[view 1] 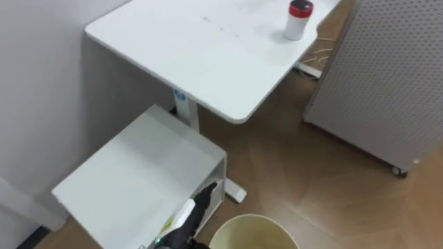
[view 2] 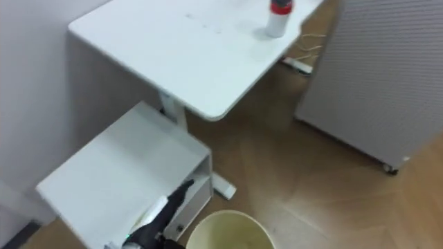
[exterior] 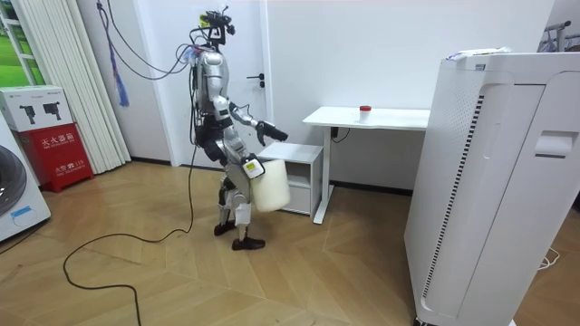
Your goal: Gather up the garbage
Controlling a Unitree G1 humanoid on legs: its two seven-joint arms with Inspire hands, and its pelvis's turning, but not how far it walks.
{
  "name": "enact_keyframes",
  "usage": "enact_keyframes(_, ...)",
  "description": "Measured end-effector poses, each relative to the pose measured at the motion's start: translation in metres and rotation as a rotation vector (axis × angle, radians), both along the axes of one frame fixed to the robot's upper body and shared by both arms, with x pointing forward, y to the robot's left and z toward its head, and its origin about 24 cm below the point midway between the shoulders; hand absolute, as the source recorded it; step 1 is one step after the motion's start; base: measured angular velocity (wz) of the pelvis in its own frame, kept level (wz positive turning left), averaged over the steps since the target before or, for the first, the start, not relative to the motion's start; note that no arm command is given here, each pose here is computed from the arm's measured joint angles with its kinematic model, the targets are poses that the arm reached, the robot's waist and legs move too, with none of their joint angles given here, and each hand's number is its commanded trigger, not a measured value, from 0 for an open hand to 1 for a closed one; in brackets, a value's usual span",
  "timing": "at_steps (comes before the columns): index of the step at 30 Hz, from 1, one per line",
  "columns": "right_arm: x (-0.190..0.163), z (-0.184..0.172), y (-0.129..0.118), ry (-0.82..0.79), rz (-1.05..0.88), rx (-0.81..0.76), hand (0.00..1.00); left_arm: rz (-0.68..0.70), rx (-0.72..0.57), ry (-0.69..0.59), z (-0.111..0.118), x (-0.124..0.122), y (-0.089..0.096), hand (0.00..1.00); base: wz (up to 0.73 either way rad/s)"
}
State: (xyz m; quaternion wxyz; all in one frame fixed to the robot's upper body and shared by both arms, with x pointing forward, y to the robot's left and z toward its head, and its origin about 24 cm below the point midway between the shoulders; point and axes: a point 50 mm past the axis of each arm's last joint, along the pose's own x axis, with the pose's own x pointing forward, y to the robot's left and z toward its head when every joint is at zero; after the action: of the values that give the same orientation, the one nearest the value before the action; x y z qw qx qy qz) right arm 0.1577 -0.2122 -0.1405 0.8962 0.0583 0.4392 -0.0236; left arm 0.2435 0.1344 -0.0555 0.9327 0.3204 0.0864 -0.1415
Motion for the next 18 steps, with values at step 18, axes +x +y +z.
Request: enact_keyframes(18,-0.032,-0.005,-0.019,0.045,0.044,-0.045,1.0,0.223,-0.117,-0.198,0.031,-0.011,0.035,0.0,-0.39)
